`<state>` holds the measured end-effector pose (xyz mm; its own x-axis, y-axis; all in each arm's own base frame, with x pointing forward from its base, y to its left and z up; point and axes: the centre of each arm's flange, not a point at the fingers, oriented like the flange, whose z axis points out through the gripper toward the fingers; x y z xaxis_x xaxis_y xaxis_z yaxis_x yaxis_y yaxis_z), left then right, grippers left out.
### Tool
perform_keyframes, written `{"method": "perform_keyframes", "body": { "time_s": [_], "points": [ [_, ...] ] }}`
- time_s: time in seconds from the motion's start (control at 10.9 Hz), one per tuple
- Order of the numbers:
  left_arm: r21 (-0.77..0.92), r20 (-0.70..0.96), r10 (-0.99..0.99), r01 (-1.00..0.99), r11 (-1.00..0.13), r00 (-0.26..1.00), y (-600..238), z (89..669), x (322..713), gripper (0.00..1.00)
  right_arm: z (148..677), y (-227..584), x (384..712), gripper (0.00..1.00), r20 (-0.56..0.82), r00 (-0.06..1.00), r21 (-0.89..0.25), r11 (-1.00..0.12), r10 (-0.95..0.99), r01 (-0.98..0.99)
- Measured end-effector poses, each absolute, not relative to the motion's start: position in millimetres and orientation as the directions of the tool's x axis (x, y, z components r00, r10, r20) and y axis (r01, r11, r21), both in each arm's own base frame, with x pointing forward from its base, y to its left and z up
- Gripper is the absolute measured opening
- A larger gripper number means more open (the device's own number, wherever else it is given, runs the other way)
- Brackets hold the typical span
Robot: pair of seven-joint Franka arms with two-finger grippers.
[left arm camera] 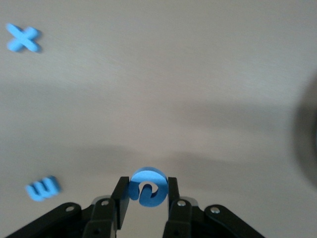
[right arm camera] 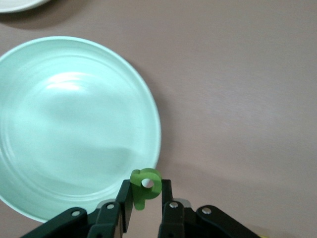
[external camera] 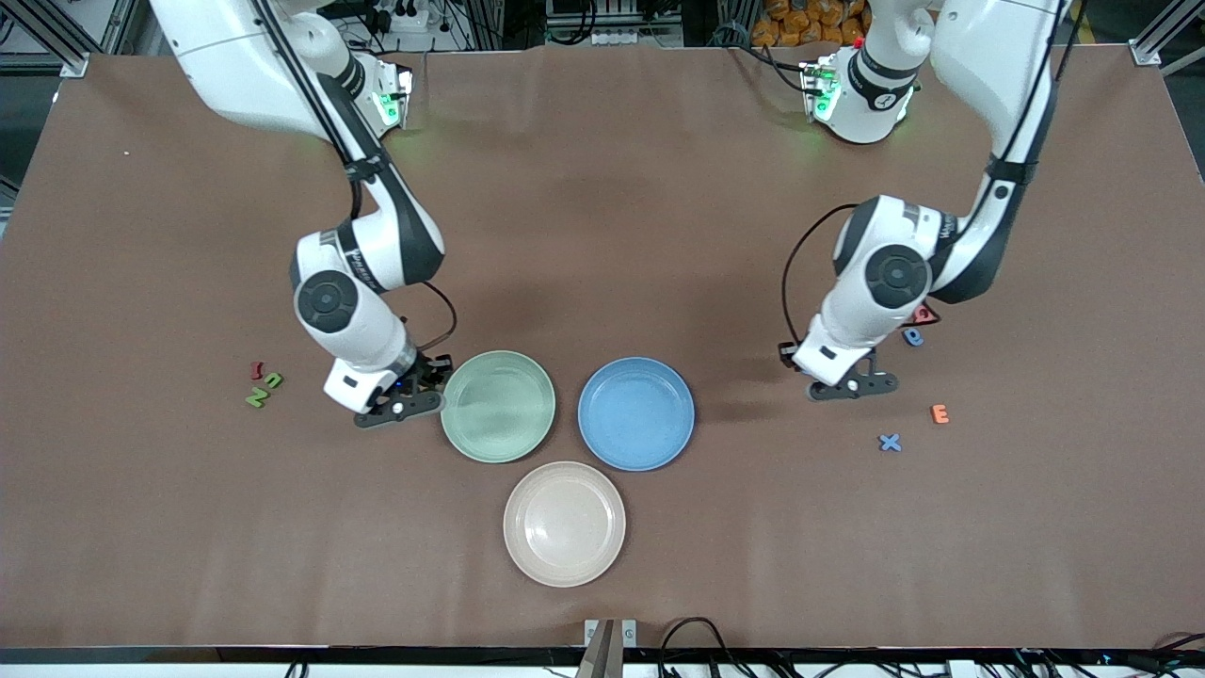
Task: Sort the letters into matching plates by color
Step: 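Carry the green P with the right gripper while the left gripper carries the blue letter, then release the green P onto the green plate while the left gripper drops its letter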
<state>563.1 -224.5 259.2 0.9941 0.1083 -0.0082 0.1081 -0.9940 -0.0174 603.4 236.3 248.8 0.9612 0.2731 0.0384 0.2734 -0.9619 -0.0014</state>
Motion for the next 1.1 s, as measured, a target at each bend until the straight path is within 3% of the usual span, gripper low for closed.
{"method": "perform_keyframes", "body": {
  "time_s": [0.28, 0.55, 1.01, 1.1],
  "points": [
    [-0.014, -0.002, 0.175, 0.175, -0.984, 0.985, -286, 261, 551, 0.35, 233, 280, 600, 0.28, 0.038, 0.957, -0.001, -0.958, 0.288, 0.288],
    [0.006, 0.011, 0.256, 0.256, -0.967, 0.967, -324, 258, 557, 0.35, 225, 293, 598, 0.36, 0.034, 0.958, 0.001, -0.959, 0.283, 0.284],
    [0.124, -0.048, 0.402, 0.405, -0.906, 0.914, -356, 265, 582, 0.35, 232, 283, 609, 0.99, 0.051, 0.943, 0.010, -0.945, 0.327, 0.327],
    [0.138, -0.061, 0.431, 0.435, -0.890, 0.900, -366, 266, 583, 0.35, 234, 273, 615, 1.00, 0.056, 0.946, 0.016, -0.948, 0.319, 0.319]
  ]
}}
